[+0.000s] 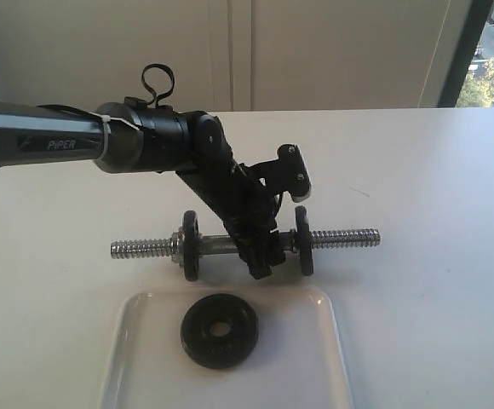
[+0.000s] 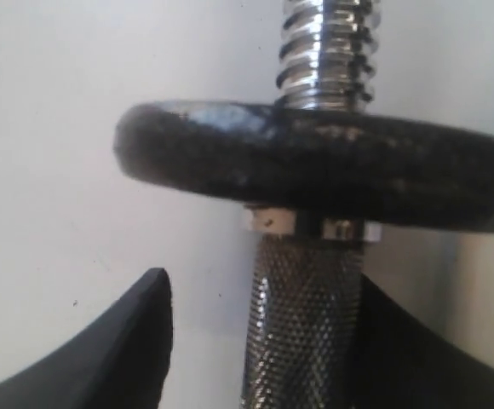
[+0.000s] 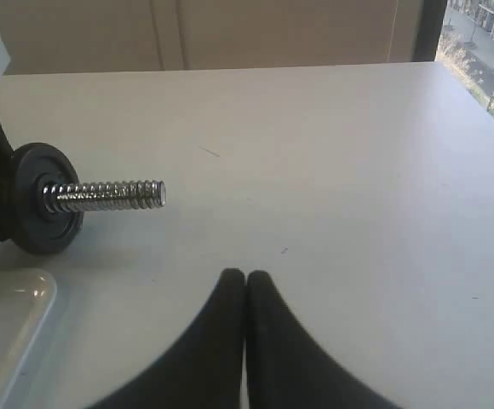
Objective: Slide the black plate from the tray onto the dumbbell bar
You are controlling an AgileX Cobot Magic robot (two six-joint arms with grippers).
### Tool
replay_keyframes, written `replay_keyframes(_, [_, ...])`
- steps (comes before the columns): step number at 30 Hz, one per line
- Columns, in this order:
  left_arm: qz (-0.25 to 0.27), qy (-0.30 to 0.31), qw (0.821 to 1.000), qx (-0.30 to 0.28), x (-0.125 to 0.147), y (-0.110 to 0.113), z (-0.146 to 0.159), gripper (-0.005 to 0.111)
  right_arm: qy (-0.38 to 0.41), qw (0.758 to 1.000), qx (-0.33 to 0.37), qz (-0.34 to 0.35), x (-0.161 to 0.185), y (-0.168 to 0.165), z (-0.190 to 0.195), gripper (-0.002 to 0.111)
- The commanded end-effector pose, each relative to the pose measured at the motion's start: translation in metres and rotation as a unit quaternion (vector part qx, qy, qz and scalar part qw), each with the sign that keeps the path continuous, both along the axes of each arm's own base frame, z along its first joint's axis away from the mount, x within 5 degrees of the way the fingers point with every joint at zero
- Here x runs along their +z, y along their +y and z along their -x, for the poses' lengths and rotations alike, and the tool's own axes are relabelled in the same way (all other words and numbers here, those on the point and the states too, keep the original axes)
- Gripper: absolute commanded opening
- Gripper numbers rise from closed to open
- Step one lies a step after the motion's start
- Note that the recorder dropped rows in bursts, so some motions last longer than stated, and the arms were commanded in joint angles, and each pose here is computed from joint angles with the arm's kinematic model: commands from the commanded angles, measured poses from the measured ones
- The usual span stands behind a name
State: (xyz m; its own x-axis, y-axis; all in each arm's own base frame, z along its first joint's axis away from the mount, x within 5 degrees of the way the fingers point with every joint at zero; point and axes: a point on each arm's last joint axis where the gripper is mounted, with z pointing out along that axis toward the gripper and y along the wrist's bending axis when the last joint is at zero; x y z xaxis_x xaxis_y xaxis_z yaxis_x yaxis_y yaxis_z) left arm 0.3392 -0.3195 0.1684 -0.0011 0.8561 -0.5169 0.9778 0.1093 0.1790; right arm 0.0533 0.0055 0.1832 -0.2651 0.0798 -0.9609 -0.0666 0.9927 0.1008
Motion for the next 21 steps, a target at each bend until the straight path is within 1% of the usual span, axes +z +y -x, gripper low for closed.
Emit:
replay_keyframes(1, [0.003,0.01,1.0,0.002,0.0,-0.002,0.002,0.039,-0.004,1.0,0.0,0.001,-0.001,0.0,0.0,0.0])
replay_keyframes(3, [0.006,0.028,0.999,0.022,0.0,-0.001,0.003,0.017,-0.004,1.0,0.0,0.001,-0.001,0.0,0.0,0.0])
replay_keyframes(4, [0.009,0.033,0.999,0.031,0.001,-0.001,0.003,0.003,-0.004,1.0,0.0,0.001,-0.001,0.0,0.0,0.0])
replay_keyframes(5, [0.009,0.034,0.999,0.032,0.002,-0.001,0.003,0.0,-0.004,1.0,0.0,0.001,-0.001,0.0,0.0,0.0])
replay_keyframes(7, [0.008,0.036,0.999,0.029,0.005,0.0,0.004,0.0,-0.004,1.0,0.0,0.001,-0.001,0.0,0.0,0.0])
replay_keyframes(16, [-0.014,0.005,1.0,0.005,0.028,0.007,0.008,0.0,-0.004,1.0,0.0,0.001,-0.001,0.0,0.0,0.0])
replay_keyframes(21, [-0.011,0.003,1.0,0.019,0.038,0.014,0.006,0.0,-0.004,1.0,0.0,0.001,-0.001,0.0,0.0,0.0])
